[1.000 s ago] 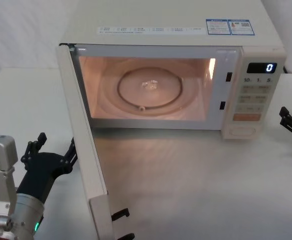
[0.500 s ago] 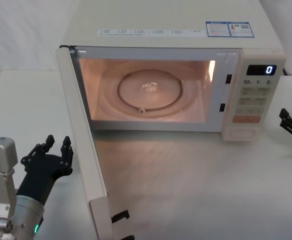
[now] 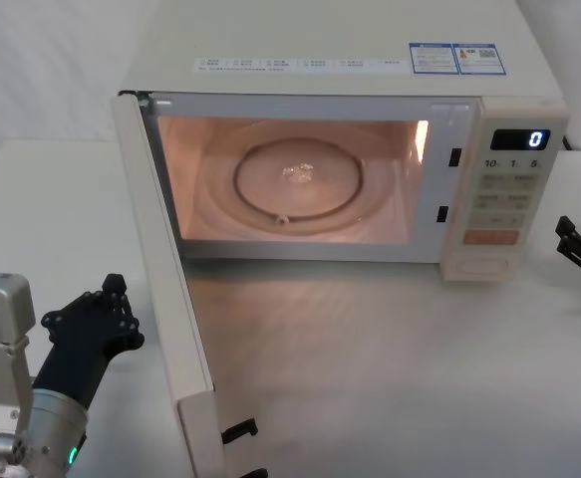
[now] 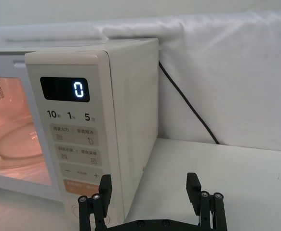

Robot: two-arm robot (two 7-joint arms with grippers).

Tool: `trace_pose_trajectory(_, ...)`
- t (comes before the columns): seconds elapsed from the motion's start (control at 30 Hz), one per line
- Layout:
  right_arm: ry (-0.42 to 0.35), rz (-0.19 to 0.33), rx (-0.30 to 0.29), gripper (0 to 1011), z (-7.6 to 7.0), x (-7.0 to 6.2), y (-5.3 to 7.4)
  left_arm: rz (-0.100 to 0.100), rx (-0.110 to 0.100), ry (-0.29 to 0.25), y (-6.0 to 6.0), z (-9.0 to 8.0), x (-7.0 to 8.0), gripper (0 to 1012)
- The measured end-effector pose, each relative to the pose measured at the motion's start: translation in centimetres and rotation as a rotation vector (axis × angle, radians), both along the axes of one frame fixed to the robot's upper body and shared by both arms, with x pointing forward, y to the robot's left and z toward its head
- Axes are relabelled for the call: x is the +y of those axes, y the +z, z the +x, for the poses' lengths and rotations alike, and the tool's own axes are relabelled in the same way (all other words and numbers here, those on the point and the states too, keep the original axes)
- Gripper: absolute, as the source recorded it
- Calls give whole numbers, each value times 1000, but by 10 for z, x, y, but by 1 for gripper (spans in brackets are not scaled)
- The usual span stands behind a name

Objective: Press the button to open the microwave door with one hand; close the microwave door with the other hand.

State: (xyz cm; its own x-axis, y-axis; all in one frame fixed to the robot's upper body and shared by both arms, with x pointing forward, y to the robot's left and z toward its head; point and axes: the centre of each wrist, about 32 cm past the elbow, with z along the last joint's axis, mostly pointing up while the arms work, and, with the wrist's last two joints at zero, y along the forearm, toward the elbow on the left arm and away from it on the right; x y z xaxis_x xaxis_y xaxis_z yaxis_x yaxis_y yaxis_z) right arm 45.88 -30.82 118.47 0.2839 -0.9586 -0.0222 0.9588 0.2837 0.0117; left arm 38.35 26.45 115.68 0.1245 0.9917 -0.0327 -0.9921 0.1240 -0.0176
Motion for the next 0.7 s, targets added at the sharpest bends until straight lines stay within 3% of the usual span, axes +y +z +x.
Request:
trace_pose_trajectory(0.57, 0, 0, 0, 1002, 0, 0, 0, 0, 0, 0, 0, 0, 0, 0)
trace_pose_trajectory(0.7, 0, 0, 0, 1002, 0, 0, 0, 11, -15, -19, 1, -3, 4, 0)
